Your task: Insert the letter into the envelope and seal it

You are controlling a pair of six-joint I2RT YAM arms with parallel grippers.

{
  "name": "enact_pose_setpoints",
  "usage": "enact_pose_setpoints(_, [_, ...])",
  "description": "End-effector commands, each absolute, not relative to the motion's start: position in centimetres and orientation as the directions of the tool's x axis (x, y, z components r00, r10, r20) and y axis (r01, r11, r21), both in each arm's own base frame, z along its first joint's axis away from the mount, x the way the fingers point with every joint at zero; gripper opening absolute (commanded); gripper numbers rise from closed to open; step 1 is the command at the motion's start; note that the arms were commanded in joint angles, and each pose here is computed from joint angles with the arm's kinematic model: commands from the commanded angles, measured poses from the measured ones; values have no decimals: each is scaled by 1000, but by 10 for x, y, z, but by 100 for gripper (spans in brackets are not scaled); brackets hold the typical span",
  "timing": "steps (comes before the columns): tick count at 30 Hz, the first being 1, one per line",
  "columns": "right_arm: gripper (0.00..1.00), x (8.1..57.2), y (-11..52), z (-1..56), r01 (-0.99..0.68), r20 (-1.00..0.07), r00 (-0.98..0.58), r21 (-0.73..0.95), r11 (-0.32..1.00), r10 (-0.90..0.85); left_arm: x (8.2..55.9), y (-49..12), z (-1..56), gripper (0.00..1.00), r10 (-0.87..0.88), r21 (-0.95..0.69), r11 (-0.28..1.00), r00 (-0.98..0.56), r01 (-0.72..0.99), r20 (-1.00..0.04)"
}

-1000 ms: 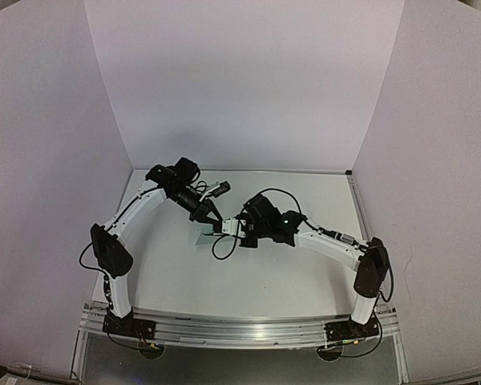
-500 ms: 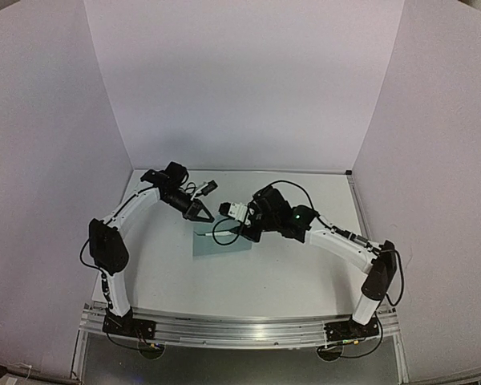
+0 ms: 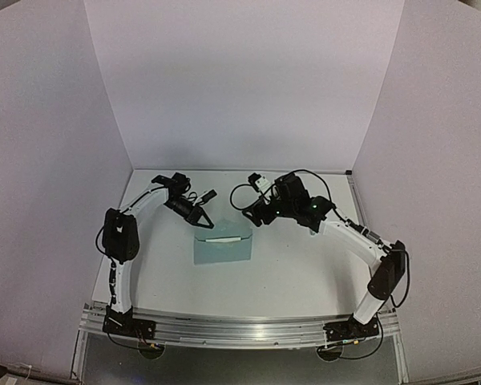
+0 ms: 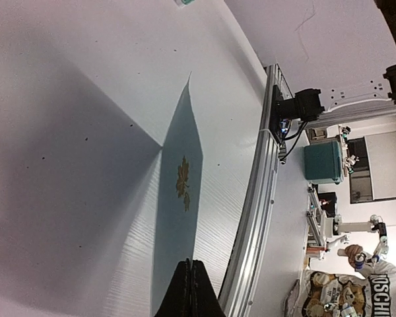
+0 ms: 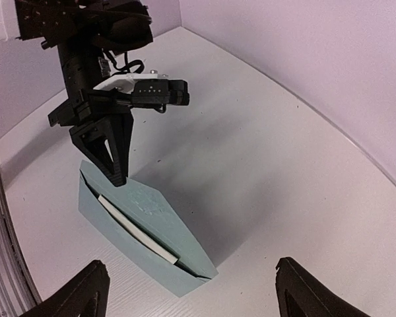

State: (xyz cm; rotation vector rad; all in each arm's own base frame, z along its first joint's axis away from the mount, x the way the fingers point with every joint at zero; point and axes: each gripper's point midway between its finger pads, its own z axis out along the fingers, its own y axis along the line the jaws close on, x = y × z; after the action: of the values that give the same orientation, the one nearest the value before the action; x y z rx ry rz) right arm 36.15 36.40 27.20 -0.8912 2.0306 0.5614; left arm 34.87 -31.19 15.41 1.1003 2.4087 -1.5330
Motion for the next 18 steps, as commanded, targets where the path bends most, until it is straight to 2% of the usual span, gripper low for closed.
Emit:
enact_pose_setpoints(1, [86, 374, 356, 235, -645, -767, -560, 167, 746, -313, 368, -313, 126, 0, 517, -721, 322, -752, 614, -409])
enact_pose_setpoints(9, [88, 374, 358, 218, -627, -738, -599, 189, 756, -311, 388, -313, 70, 0, 510, -701, 422, -790, 575, -340])
enact_pose_setpoints(18, [88, 374, 354, 195, -605, -703, -633, 189, 774, -323, 395, -306, 23, 0, 605, -625, 464, -740, 628, -294])
